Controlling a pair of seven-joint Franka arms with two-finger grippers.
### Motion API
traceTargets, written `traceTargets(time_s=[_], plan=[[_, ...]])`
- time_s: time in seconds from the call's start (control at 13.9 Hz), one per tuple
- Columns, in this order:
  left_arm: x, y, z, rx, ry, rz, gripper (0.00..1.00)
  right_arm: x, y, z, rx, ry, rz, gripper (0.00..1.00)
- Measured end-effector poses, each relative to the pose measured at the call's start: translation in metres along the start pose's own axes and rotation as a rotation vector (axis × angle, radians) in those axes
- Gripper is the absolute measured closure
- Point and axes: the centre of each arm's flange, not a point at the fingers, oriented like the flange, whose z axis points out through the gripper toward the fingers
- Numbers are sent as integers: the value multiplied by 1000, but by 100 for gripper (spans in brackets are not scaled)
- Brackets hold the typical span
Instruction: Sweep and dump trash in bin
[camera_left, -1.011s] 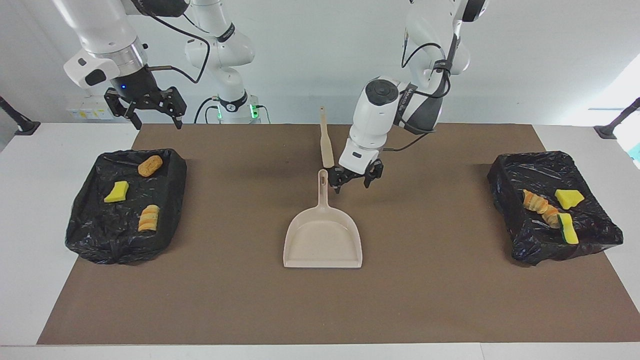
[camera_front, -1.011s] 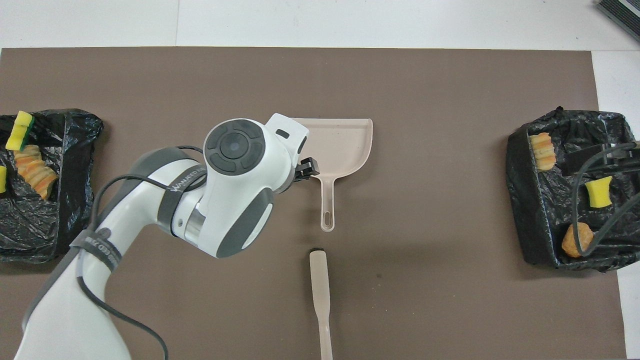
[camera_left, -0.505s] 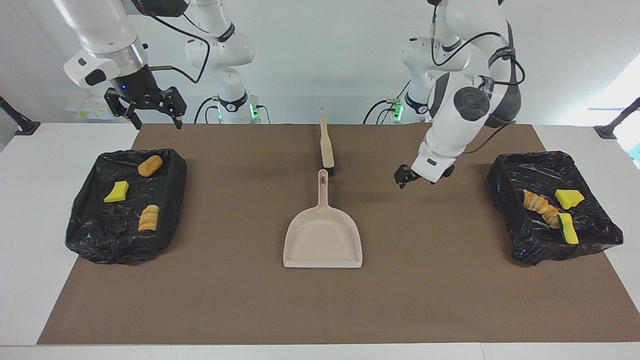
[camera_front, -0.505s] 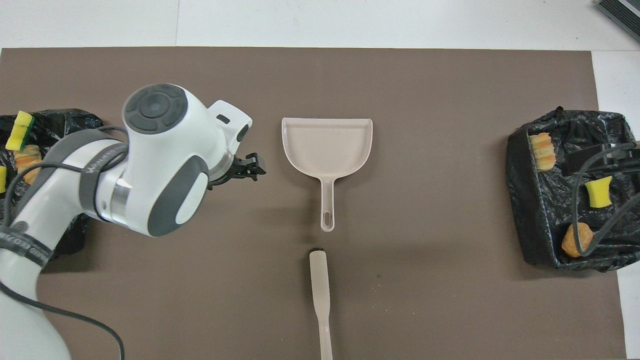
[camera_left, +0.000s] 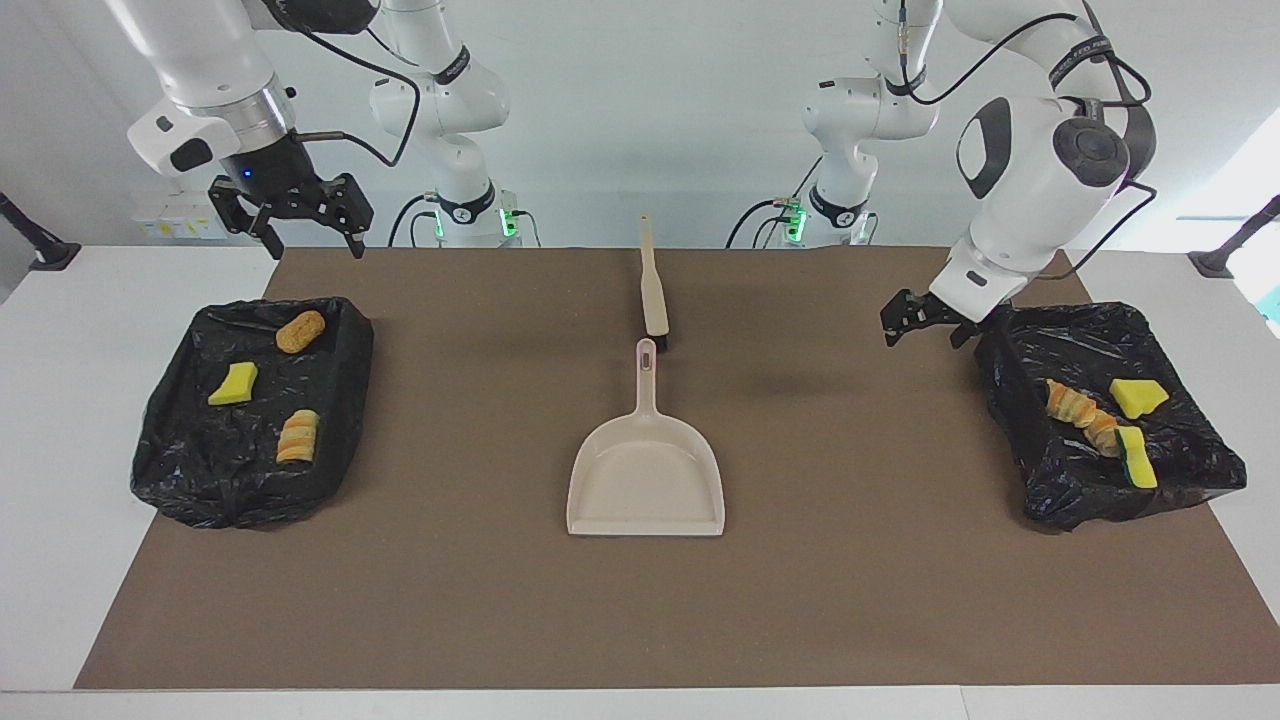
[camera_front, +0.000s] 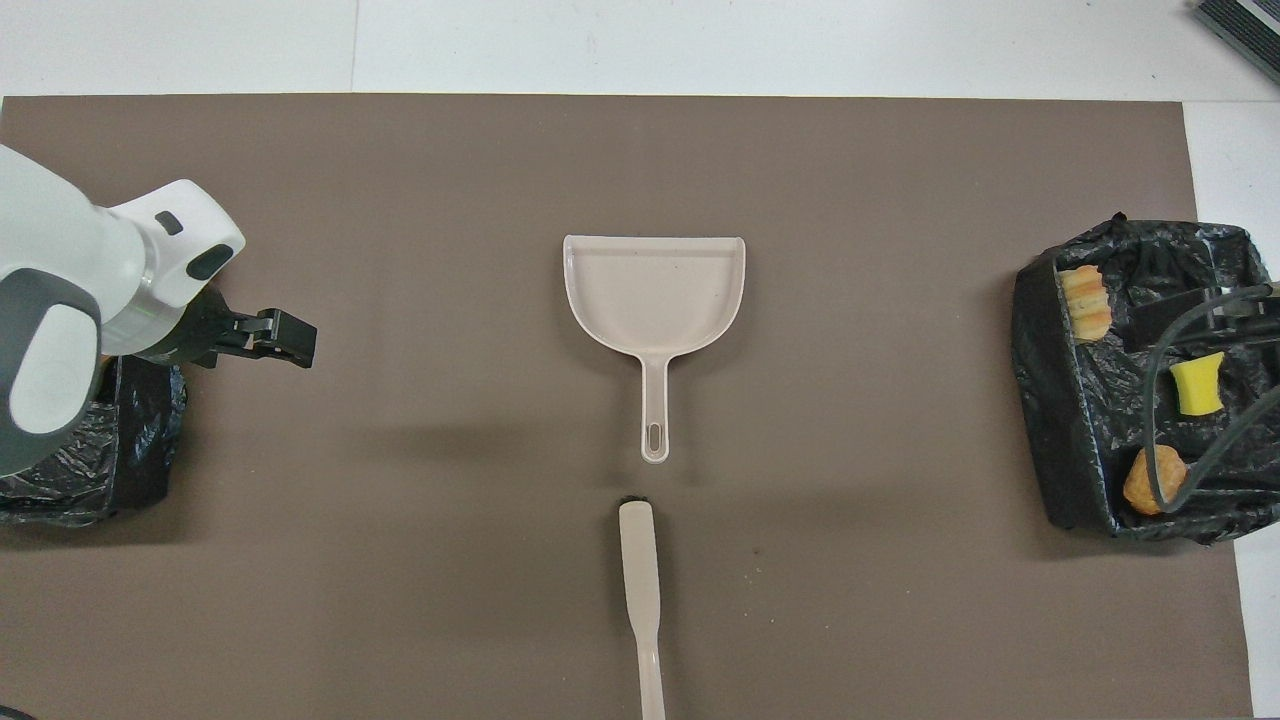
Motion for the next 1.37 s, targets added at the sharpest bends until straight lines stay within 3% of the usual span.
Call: traceTargets(time_s=[0.43, 0.87, 1.37], plan=[[-16, -15, -42, 8, 48, -15, 0, 0, 0, 0, 0, 0, 0, 0], [-54, -25, -129, 14, 84, -32, 0, 0, 0, 0, 0, 0, 0, 0], [-77, -20, -150, 24, 33, -24, 0, 0, 0, 0, 0, 0, 0, 0]])
